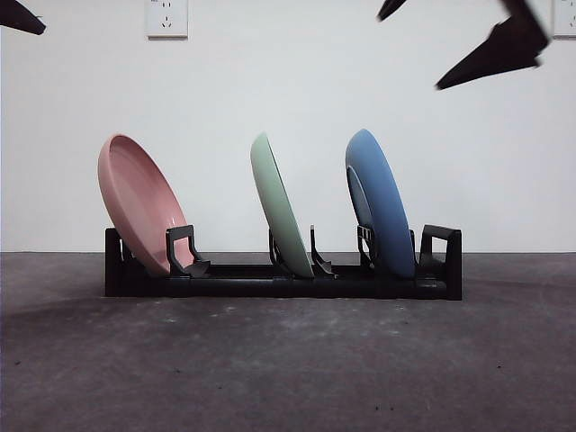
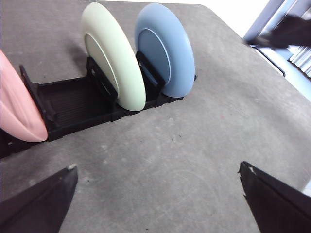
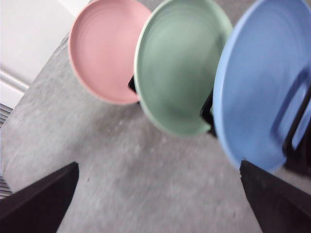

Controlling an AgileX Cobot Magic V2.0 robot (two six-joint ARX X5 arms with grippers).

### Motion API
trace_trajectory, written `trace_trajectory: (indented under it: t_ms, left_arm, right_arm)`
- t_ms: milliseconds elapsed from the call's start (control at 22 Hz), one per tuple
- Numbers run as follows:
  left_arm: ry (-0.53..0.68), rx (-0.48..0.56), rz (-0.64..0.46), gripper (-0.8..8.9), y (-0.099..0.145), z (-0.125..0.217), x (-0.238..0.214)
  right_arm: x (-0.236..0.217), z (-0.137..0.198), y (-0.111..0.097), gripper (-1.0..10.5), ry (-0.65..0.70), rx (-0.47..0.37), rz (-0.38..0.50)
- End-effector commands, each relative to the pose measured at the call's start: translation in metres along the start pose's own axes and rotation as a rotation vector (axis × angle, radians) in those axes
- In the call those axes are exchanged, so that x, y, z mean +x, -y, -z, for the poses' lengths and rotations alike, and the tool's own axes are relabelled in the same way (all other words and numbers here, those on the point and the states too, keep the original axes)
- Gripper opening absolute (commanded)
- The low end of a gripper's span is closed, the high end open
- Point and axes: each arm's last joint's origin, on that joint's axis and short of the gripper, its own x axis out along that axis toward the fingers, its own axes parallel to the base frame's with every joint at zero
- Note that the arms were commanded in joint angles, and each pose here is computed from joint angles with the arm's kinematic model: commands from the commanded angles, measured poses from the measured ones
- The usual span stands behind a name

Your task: Place the plate

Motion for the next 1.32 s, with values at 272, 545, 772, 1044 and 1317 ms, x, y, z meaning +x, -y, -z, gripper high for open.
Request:
trace_trajectory:
  t_ms: [272, 545, 772, 1044, 1317]
  left_arm:
    - [0.011, 0.010, 0.008, 5.30, 0.003, -0.005, -0.002]
    - [0.008, 0.013, 0.016, 5.30, 0.004, -0.005, -0.001]
    - [0.006, 0.015, 0.020, 5.30, 0.004, -0.005, -0.001]
    - [0.004, 0.013, 0.020, 5.30, 0.005, -0.004, -0.001]
    - [-0.001, 0.015, 0.026, 5.30, 0.005, -0.004, 0.000]
  right_arm:
    - [0.066, -0.049, 0.038, 5.5, -0.049, 0.033, -0.001]
    - [0.093, -0.060, 0.054, 4.2, -0.042, 0.028, -0.047]
    - [0.105, -0.056, 0.062, 3.5, -0.078, 0.073, -0.086]
    - [0.114, -0.052, 0.064, 1.5, -0.099, 0.080, -0.099]
    - [0.113, -0.052, 0.065, 0.6, -0.103, 0.104, -0.096]
